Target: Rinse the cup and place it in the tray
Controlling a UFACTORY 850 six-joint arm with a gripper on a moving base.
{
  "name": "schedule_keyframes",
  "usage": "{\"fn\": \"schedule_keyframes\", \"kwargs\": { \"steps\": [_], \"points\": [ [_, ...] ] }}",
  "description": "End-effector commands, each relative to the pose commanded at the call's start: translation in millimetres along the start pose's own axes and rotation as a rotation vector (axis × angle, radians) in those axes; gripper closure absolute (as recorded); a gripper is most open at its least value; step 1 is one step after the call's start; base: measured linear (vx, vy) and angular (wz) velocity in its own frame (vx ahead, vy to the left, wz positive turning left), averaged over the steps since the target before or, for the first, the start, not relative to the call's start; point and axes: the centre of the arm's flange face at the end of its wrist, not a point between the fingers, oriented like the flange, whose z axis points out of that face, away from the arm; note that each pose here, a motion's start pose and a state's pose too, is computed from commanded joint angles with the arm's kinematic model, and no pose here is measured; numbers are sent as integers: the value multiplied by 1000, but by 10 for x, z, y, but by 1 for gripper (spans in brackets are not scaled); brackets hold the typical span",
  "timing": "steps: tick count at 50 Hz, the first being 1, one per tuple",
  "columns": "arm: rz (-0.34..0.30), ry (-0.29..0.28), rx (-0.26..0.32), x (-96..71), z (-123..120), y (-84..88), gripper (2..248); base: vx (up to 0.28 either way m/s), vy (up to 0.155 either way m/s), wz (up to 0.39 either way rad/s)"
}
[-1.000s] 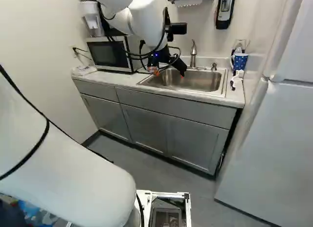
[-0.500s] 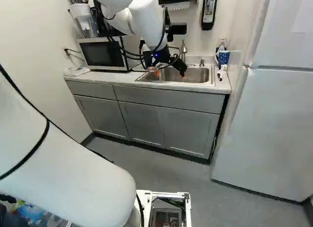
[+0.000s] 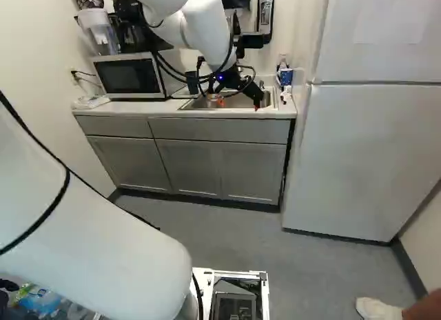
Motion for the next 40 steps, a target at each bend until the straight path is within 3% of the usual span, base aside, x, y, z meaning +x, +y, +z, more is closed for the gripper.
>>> {"fn": "schedule_keyframes", "kwargs": {
  "steps": [40],
  "points": [
    [0,1,0,-4,4,-2,3,-5,0,-2]
  ]
}}
